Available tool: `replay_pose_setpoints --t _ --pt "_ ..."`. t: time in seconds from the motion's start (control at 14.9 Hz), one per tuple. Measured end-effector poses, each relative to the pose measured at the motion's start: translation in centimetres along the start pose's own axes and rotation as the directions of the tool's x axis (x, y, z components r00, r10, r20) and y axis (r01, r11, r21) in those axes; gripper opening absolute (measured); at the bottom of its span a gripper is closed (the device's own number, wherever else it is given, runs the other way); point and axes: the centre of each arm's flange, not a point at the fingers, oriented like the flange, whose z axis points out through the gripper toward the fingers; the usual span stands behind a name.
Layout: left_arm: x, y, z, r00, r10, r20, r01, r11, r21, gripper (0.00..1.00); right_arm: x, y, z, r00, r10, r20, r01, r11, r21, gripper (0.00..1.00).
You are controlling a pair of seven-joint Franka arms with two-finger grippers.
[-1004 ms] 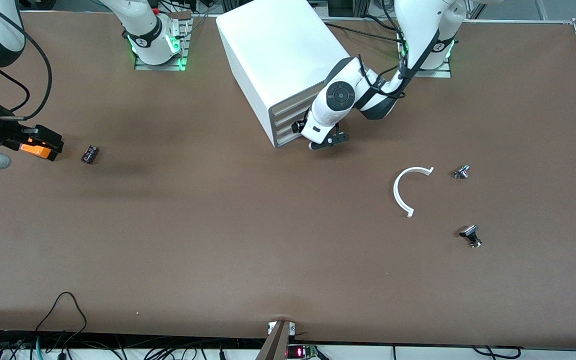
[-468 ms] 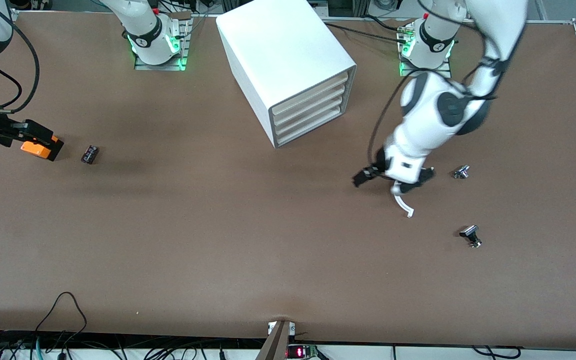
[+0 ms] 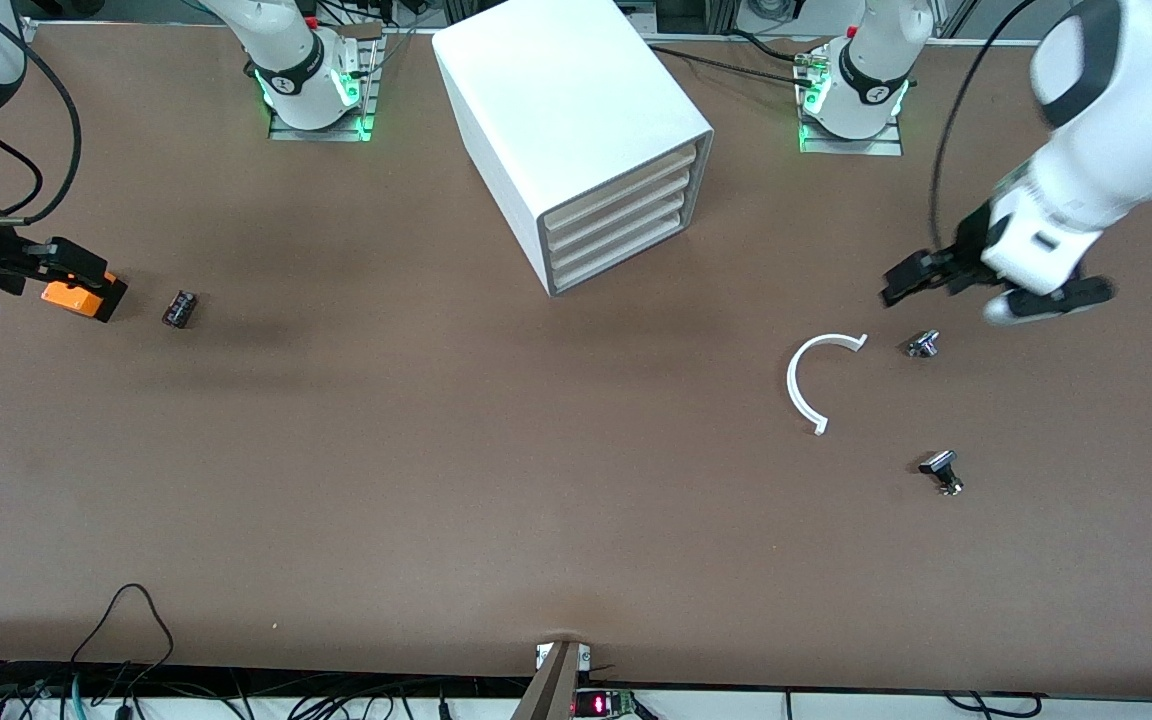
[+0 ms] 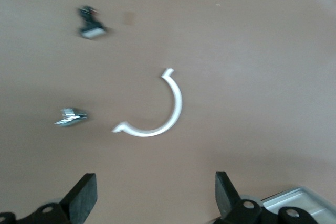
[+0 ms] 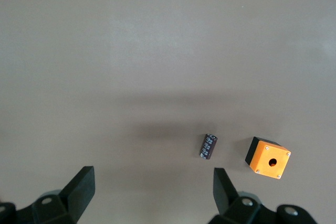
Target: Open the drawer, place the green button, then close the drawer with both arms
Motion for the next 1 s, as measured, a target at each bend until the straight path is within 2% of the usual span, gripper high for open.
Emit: replay_pose_setpoints --t 0.07,0.2,0.47,0.67,1.0 --pt "-0.3 0.0 -2.1 1.0 0.021 -0.007 -0.021 0.999 0.046 0.99 0.0 0.0 0.0 1.0 0.0 0.0 0.0 1.0 0.0 1.0" --pt "-0.3 0.8 -4.9 0.999 0.049 -0.019 -0.047 0.995 0.09 0.99 0.0 0.1 0.0 1.0 0.001 0.0 -0.001 1.0 0.0 1.0" --pt "0.9 0.8 -4.4 0.998 0.059 -0.002 -0.059 0.993 0.098 0.99 0.0 0.4 0.1 1.0 0.006 0.001 -0.006 1.0 0.001 1.0" --pt "1.5 0.0 -5.6 0.993 0.118 -0.003 -0.118 0.988 0.096 0.99 0.0 0.4 0.1 1.0 0.008 0.001 -0.008 1.0 0.005 1.0" --pt "1.8 -1.2 -6.7 0.992 0.122 0.01 -0.123 0.988 0.097 0.99 0.0 0.6 0.1 1.0 0.012 0.002 -0.012 1.0 0.006 1.0"
